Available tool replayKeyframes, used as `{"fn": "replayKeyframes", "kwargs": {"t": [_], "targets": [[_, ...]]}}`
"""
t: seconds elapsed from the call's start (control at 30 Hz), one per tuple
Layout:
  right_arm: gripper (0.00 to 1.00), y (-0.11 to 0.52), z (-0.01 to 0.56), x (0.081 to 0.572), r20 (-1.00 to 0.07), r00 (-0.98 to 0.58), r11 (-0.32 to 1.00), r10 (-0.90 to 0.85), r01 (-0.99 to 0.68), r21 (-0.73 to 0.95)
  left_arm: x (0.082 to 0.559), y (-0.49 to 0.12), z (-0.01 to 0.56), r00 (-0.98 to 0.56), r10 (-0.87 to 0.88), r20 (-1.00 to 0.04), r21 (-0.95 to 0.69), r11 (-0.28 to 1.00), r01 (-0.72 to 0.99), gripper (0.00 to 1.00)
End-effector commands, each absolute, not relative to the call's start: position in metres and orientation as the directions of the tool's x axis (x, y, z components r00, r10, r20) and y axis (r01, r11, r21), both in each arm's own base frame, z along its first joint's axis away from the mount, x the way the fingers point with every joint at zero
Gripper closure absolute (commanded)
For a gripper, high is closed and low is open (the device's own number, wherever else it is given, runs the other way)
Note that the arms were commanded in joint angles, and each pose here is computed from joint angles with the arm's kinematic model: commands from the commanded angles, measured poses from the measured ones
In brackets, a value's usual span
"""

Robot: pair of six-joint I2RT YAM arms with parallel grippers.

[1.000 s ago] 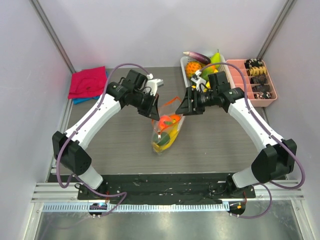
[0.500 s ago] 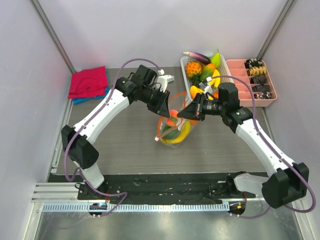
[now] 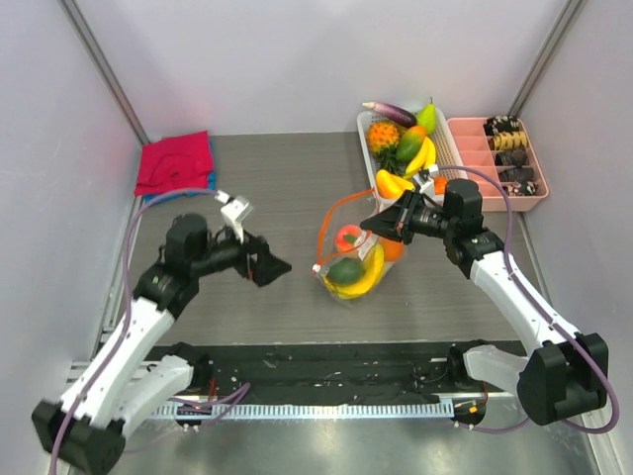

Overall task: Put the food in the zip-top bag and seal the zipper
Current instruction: Zip the zipper food storage bag at the center of the board.

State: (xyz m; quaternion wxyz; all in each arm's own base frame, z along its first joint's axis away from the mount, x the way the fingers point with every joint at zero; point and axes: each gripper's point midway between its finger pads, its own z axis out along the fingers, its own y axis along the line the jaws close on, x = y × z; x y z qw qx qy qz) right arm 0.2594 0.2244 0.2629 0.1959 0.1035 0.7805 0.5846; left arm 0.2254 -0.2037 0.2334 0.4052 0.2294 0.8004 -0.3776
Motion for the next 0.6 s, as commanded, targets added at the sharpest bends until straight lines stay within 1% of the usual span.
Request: {"fn": "replayKeyframes", "kwargs": {"t": [0.0,0.07,0.13,0.17,0.2,0.27,0.4,0.43,0.5,0.57], "targets": [[0.99,0.225,0.306,0.259,-0.275,-0.865,0.205,0.419,-0.206,0.957,0.215,-0.214,0.244,-0.313,0.008,-0.95,-0.265,0.509,0.819,0.0],[0.99,0.225,0.308,0.26,-0.28,-0.861,0.193,0.425,-0.216,0.957,0.213,-0.219,0.226,-0.304,0.026,-0.952,-0.247,0.519,0.818,0.0],[0.99,0.225,0.313,0.261,-0.288,-0.854,0.182,0.433,-0.231,0.956,0.219,-0.228,0.225,-0.224,0.04,-0.974,-0.171,0.521,0.837,0.02],[0.99,0.225,0.314,0.263,-0.291,-0.851,0.179,0.437,-0.235,0.955,0.222,-0.234,0.214,-0.227,0.058,-0.972,-0.161,0.54,0.826,0.04],[0.99,0.226,0.315,0.263,-0.284,-0.853,0.173,0.438,-0.23,0.958,0.227,-0.24,0.222,-0.18,0.034,-0.983,-0.133,0.541,0.83,0.06],[0.99,0.227,0.315,0.266,-0.281,-0.852,0.171,0.443,-0.227,0.959,0.23,-0.254,0.211,-0.198,0.047,-0.979,-0.142,0.537,0.831,0.11],[0.99,0.227,0.316,0.269,-0.28,-0.849,0.16,0.448,-0.232,0.959,0.239,-0.269,0.209,-0.126,0.04,-0.991,-0.082,0.559,0.825,0.17],[0.99,0.227,0.317,0.269,-0.279,-0.849,0.156,0.448,-0.233,0.96,0.242,-0.273,0.219,-0.084,0.026,-0.996,-0.056,0.554,0.831,0.2],[0.99,0.228,0.318,0.27,-0.279,-0.849,0.148,0.449,-0.237,0.96,0.243,-0.281,0.226,-0.066,0.022,-0.998,-0.044,0.544,0.838,0.25],[0.99,0.228,0.317,0.271,-0.27,-0.85,0.143,0.452,-0.229,0.963,0.244,-0.287,0.23,-0.061,0.014,-0.998,-0.044,0.532,0.846,0.34]]}}
